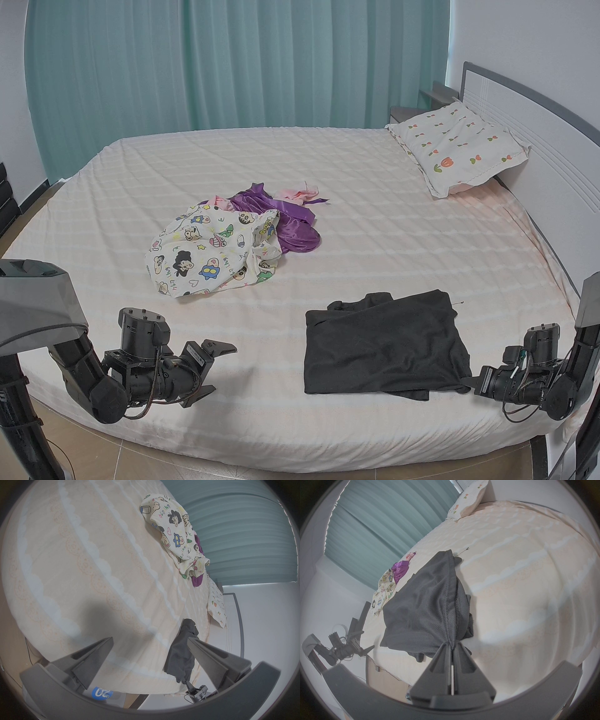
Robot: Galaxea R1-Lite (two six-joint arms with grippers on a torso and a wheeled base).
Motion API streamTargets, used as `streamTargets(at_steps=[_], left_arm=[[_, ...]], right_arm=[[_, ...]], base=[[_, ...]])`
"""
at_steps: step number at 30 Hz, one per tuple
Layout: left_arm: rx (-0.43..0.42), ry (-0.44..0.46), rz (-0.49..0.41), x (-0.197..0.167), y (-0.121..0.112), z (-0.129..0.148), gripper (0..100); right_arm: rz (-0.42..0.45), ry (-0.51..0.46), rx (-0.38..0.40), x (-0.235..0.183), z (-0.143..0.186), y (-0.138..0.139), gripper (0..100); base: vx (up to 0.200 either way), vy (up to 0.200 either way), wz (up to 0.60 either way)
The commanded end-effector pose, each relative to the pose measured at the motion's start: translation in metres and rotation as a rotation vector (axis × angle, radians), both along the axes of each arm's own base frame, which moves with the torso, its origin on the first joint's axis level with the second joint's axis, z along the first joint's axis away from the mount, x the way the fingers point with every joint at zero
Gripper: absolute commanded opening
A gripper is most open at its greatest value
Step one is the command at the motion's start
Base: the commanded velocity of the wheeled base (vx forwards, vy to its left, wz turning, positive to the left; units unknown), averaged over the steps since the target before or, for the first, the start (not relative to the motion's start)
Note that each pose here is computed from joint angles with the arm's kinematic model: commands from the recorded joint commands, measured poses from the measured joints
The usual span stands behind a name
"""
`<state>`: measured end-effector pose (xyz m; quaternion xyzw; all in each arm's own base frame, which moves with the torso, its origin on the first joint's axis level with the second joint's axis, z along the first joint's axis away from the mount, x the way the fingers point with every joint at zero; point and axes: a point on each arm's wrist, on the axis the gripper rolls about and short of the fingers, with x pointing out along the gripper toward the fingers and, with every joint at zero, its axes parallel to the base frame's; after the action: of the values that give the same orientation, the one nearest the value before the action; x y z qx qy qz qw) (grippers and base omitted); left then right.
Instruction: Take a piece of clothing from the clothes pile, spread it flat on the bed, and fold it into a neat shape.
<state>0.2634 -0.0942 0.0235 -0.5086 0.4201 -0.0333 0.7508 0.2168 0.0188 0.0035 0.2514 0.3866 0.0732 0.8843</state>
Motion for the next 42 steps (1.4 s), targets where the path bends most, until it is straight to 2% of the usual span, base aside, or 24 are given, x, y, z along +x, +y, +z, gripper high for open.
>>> streamTargets(at_steps=[1, 10, 11, 15, 18, 19, 23, 24, 26, 30, 34, 42], left_arm=[[-0.001, -0.001, 0.001, 0.000, 0.000, 0.000, 100], [-0.001, -0.001, 0.001, 0.000, 0.000, 0.000, 100], [0.000, 0.001, 0.001, 0.000, 0.000, 0.000, 100], [-0.001, -0.001, 0.001, 0.000, 0.000, 0.000, 100], [-0.001, -0.001, 0.001, 0.000, 0.000, 0.000, 100], [0.000, 0.001, 0.001, 0.000, 0.000, 0.000, 100], [-0.001, -0.001, 0.001, 0.000, 0.000, 0.000, 100], [-0.001, -0.001, 0.001, 0.000, 0.000, 0.000, 100], [-0.001, -0.001, 0.001, 0.000, 0.000, 0.000, 100], [-0.001, -0.006, 0.000, 0.001, 0.000, 0.001, 100], [0.003, -0.003, 0.001, 0.002, -0.001, -0.001, 100], [0.003, -0.001, 0.002, 0.001, 0.000, -0.001, 100]], right_arm=[[-0.017, 0.006, -0.021, -0.003, -0.001, -0.008, 0], [-0.002, 0.015, -0.065, -0.007, -0.005, -0.015, 0], [0.006, 0.015, -0.072, -0.008, -0.005, -0.015, 100], [0.019, 0.002, -0.082, -0.009, -0.003, -0.015, 100], [0.017, -0.114, -0.054, -0.002, 0.013, -0.016, 100], [0.010, -0.123, -0.051, -0.002, 0.015, -0.016, 100], [-0.063, -0.182, 0.032, 0.021, 0.022, -0.017, 100], [-0.063, -0.182, 0.032, 0.021, 0.022, -0.017, 100], [-0.111, -0.187, 0.083, 0.038, 0.019, -0.017, 100], [-0.135, -0.199, 0.116, 0.057, 0.015, -0.018, 100], [-0.160, -0.212, 0.150, 0.084, 0.004, -0.019, 100], [-0.127, -0.241, 0.160, 0.139, -0.012, -0.009, 100]], base=[[0.000, 0.000, 0.00], [0.000, 0.000, 0.00], [0.000, 0.000, 0.00], [0.000, 0.000, 0.00], [0.000, 0.000, 0.00], [0.000, 0.000, 0.00], [0.000, 0.000, 0.00], [0.000, 0.000, 0.00], [0.000, 0.000, 0.00], [0.000, 0.000, 0.00], [0.000, -0.200, 0.00], [0.000, -0.200, 0.00]])
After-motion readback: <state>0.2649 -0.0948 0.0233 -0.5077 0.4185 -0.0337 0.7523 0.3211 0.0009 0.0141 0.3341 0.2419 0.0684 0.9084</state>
